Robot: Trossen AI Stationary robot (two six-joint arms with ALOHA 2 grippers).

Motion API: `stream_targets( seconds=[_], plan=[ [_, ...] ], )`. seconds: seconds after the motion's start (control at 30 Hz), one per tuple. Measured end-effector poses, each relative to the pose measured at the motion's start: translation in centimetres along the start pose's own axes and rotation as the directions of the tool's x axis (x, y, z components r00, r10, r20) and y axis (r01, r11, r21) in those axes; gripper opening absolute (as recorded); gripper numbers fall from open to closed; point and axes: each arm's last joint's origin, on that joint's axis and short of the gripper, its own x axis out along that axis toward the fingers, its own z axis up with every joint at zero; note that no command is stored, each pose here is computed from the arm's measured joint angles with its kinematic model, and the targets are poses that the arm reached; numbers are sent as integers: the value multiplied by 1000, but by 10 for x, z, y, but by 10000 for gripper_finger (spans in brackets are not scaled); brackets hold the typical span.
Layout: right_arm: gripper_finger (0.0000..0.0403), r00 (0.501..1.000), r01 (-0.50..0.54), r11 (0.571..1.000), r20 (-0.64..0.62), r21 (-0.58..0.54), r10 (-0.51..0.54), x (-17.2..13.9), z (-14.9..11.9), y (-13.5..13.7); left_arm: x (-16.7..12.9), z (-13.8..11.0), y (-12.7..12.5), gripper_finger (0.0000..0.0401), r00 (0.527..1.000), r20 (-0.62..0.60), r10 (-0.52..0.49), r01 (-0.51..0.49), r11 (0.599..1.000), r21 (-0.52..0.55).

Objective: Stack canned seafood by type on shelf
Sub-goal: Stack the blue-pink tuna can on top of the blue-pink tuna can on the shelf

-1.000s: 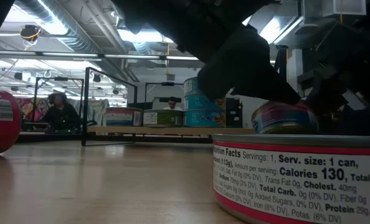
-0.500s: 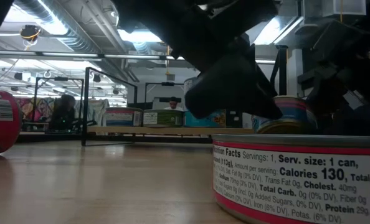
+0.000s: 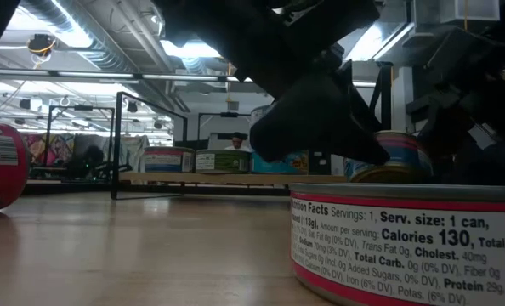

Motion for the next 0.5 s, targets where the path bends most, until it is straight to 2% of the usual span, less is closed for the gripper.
stream_targets(
  seconds=[0.23, 0.5],
  plan=[
    [185, 1000, -4, 1000, 8, 12, 4, 0, 1, 1, 4, -3, -3, 253, 1000, -3, -5, 5, 1000, 1],
    [185, 1000, 0, 1000, 18, 18, -1, 0, 2, 1, 12, -10, -7, 253, 1000, -26, 1, 1, 997, 78]
  ],
)
